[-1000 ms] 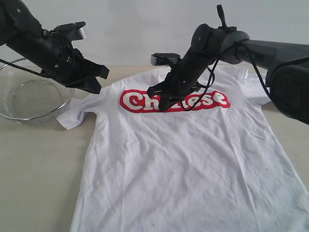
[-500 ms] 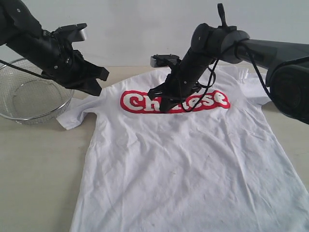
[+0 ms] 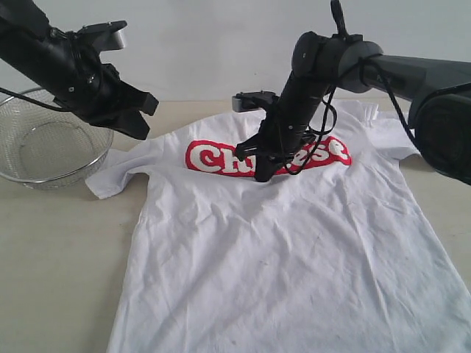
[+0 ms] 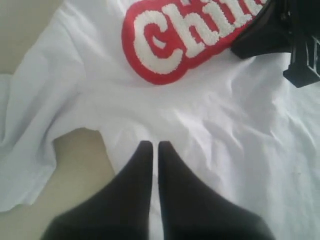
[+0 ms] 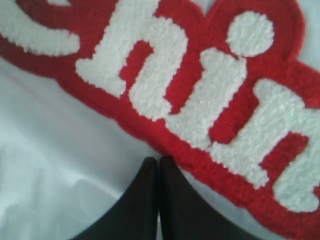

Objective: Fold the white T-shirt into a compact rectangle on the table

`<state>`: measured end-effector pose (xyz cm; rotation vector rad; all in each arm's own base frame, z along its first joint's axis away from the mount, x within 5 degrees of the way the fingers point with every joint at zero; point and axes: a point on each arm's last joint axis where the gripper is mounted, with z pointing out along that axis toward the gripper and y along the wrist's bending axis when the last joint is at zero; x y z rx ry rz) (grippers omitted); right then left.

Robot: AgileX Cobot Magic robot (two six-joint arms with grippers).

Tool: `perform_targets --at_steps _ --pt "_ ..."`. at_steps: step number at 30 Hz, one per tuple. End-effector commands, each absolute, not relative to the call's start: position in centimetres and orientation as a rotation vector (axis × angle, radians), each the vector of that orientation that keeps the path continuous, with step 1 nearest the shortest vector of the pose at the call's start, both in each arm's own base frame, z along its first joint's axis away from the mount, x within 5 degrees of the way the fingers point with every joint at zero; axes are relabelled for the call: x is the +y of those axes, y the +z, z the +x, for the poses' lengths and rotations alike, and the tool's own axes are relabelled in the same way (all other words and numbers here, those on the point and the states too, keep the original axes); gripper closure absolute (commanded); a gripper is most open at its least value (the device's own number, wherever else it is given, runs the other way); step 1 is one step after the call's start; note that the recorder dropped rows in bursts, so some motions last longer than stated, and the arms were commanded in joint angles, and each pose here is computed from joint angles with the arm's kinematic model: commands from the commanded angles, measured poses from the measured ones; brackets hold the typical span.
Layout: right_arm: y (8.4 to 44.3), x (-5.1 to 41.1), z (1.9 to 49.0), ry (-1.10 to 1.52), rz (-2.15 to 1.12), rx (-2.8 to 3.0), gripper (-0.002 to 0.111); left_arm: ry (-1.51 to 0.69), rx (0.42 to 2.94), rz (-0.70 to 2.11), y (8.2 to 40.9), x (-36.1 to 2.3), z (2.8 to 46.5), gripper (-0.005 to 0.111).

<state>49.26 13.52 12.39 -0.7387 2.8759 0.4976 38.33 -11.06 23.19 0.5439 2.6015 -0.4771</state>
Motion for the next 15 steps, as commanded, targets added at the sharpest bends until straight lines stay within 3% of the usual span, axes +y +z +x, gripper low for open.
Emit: perform_targets --at_steps 1,5,15 --pt "13.0 13.2 49.0 0.469 -0.774 2.886 0.108 -0.477 2.599 0.572 23.9 -11.1 38.1 0.102" --pt "13.8 13.5 48.9 0.522 -0.753 2.862 0.108 -0.485 2.612 0.581 23.9 -11.2 37.9 0.102" --pt "21.4 12.6 49.5 0.484 -0.556 2.660 0.108 -0.510 2.683 0.623 23.0 -10.9 36.0 0.102"
